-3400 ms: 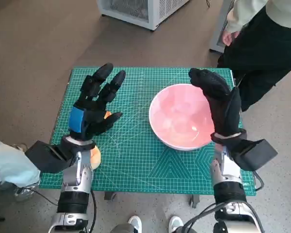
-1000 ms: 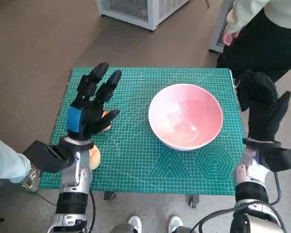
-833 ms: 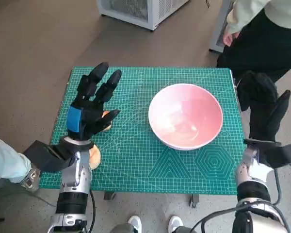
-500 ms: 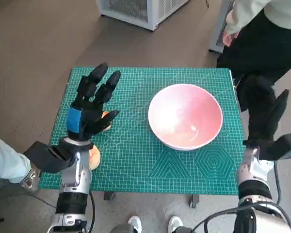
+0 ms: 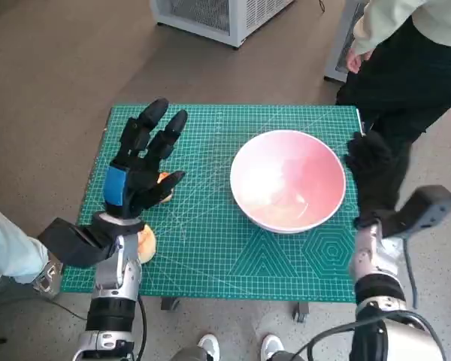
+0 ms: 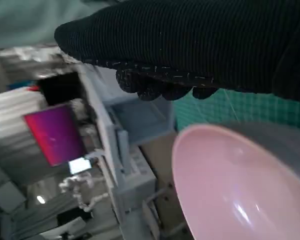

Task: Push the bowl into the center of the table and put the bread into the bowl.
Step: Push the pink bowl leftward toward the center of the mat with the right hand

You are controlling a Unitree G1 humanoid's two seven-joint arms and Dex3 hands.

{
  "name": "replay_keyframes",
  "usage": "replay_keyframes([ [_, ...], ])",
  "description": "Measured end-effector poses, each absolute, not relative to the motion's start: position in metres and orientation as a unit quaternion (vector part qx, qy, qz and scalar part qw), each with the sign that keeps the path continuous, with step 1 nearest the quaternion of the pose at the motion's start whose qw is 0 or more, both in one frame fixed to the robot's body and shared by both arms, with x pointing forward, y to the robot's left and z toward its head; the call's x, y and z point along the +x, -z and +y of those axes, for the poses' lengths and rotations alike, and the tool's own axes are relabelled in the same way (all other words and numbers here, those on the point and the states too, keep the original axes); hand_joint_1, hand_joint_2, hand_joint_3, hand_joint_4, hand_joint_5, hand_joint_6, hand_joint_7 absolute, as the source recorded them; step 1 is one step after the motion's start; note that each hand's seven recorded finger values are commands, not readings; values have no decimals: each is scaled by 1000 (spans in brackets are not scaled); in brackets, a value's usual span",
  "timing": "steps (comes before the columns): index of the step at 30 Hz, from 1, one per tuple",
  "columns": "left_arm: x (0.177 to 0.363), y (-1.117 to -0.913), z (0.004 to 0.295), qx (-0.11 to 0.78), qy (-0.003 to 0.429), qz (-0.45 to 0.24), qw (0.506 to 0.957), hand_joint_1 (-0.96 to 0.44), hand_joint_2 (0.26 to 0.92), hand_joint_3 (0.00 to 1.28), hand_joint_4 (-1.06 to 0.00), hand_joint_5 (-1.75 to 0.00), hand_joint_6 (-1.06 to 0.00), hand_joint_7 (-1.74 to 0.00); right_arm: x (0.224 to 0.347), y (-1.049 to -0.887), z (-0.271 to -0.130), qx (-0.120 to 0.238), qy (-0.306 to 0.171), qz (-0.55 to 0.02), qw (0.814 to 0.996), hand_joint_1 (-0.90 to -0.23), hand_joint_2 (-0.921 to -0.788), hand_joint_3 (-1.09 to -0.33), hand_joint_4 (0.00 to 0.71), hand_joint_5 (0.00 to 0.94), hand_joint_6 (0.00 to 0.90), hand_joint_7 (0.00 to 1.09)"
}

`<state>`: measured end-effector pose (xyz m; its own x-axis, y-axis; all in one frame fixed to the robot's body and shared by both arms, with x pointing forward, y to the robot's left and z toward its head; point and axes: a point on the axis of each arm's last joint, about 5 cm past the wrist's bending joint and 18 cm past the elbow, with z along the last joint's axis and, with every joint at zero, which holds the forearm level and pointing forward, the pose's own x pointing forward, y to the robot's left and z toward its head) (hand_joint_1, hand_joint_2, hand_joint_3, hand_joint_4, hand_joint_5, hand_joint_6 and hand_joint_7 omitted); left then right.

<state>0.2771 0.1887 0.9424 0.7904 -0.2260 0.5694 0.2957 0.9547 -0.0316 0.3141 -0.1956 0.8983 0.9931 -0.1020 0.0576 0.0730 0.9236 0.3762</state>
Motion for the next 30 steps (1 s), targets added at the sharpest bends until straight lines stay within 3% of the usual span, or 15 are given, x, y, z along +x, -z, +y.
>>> replay_keyframes([
  [8,277,-943,192,-52,139,-294,944,-497,921,104,-371,-4,-161,-459,319,-900,-181,209,28,-19,977,-602,-921,-875,200,2,215,247],
  [18,273,-944,198,-39,133,-301,943,-507,921,97,-378,-4,-191,-417,324,-904,-164,225,6,-10,974,-626,-921,-869,192,0,217,227],
  [30,267,-942,202,-36,120,-302,945,-502,921,85,-378,-2,-205,-389,330,-911,-145,233,-25,-5,972,-607,-921,-885,213,9,233,213],
])
